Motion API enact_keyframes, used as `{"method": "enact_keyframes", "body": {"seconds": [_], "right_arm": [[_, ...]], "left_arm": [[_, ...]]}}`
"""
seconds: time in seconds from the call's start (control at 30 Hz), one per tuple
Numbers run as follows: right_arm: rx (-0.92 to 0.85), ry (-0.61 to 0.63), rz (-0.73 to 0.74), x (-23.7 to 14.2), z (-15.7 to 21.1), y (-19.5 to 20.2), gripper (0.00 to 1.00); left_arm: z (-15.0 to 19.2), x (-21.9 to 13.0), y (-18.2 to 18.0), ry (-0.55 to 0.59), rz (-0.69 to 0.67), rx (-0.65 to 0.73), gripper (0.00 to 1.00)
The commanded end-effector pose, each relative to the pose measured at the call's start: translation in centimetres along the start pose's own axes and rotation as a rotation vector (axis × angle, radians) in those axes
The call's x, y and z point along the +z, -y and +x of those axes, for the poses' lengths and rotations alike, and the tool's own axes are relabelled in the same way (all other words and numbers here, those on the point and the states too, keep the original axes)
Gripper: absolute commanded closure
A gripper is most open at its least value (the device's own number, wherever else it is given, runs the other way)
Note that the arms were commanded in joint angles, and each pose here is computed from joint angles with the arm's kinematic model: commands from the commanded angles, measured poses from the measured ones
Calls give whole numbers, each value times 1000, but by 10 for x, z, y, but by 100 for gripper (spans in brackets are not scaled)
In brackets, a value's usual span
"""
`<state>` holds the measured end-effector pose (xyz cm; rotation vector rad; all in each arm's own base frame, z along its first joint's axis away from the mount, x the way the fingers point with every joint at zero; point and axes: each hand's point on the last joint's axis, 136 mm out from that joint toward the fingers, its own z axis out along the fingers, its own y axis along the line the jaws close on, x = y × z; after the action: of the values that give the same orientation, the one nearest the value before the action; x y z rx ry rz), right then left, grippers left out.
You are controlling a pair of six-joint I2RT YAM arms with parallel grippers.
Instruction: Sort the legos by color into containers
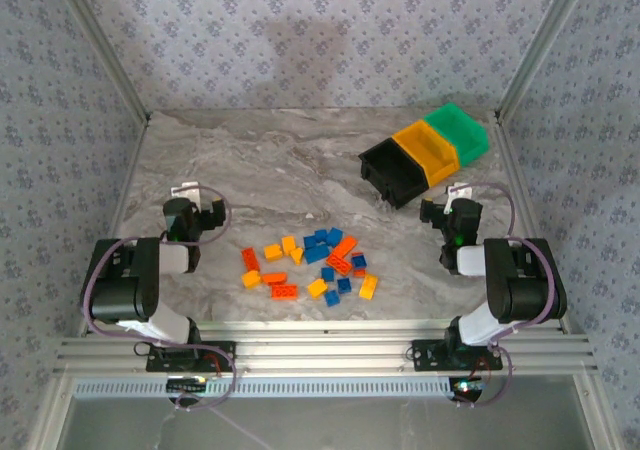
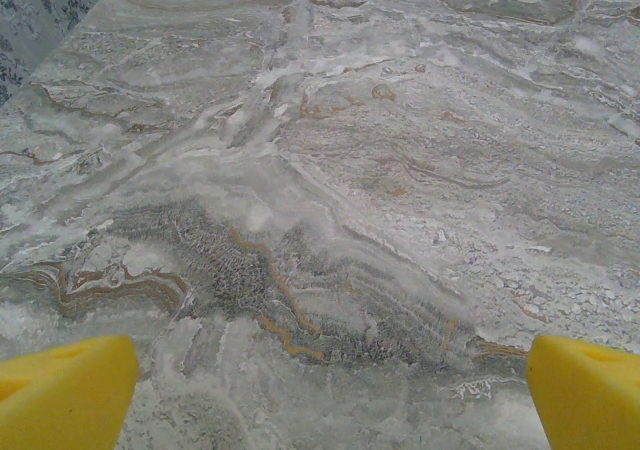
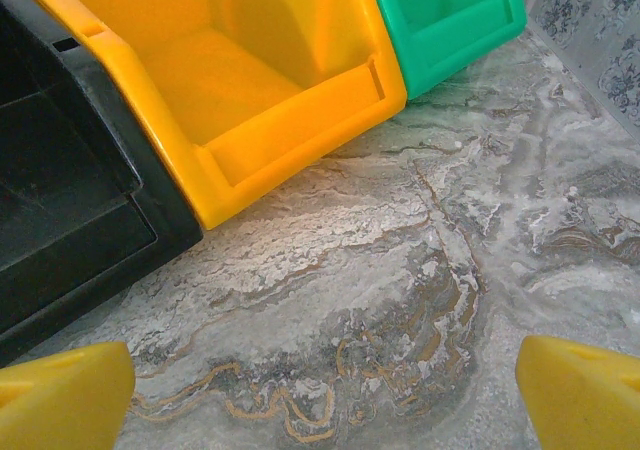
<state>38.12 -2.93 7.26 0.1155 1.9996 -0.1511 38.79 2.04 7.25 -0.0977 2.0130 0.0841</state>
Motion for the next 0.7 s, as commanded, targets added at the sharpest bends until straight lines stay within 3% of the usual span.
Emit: {"method": "enact_keyframes", "body": {"seconds": [0.0, 0.67], "right_arm": [[-2, 47, 1, 1, -15, 1, 0], [10, 52, 1, 0, -18, 3, 0]], "left_arm": [[-19, 1, 3, 53, 11, -5, 0], [-24, 0, 1, 56, -4, -9, 0]]}}
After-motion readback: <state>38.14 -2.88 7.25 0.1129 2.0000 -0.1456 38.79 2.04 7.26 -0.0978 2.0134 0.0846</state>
